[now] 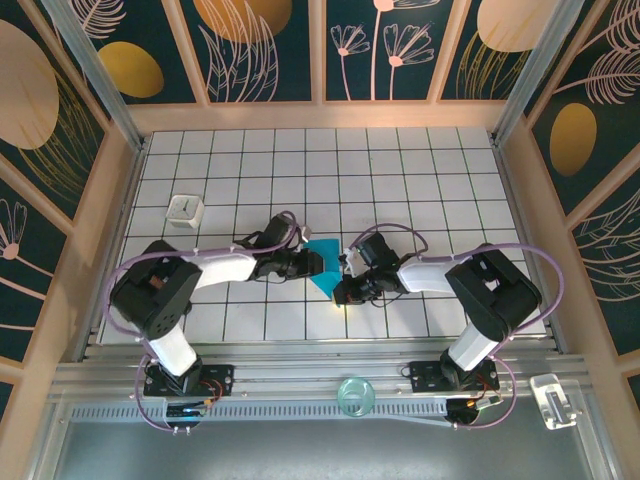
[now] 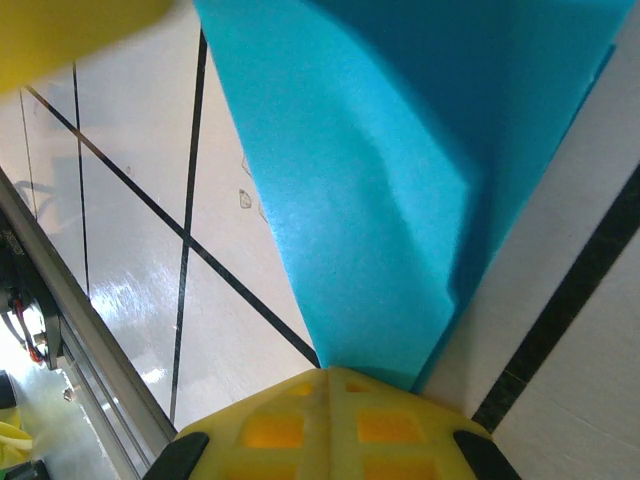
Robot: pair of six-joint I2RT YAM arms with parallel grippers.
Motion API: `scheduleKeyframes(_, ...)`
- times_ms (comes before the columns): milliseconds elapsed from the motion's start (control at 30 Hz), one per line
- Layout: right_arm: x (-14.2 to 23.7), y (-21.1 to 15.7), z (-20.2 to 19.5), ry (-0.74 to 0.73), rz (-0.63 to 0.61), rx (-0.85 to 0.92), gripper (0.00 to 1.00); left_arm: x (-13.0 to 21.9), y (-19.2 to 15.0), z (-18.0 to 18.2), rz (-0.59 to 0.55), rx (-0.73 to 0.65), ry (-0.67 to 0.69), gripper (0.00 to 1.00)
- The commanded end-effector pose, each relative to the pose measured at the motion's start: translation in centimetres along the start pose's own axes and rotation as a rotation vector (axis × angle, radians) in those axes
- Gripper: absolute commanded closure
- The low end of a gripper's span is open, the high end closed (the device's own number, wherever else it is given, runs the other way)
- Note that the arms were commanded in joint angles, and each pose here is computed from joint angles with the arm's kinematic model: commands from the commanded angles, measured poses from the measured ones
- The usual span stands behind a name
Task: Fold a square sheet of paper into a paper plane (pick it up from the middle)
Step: Third fold the triangle at the center of the table.
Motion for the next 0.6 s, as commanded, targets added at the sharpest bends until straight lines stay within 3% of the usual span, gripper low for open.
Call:
scheduleKeyframes(0, -0.5, -3.6, -2.7, -0.104, 0.104, -0.097, 1.00, 1.3, -1.2, -1.5, 0.006, 0.074, -0.093, 0.73)
scheduleKeyframes(167, -0.4, -3.6, -2.8, -0.113, 0.106, -0.095, 1.00, 0.3, -3.5, -1.7, 0.061, 0.121, -0.118, 1.00)
scheduleKeyframes(567, -0.4, -3.5, -2.9, -0.124, 0.110, -0.092, 1.00, -2.6, -4.9, -0.1, 0.103, 0.203, -0.107, 1.00)
Point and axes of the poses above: each hand's point on the last joint's axis, 136 mm out from that joint toward the fingers, its own x axis back along the fingers, its own z axis along the line the jaws close on, y = z × x, the point moved 3 cm from there along x, back along the fingers, and after that the axes turned 7 degrees about x, right-handed, at the moved point
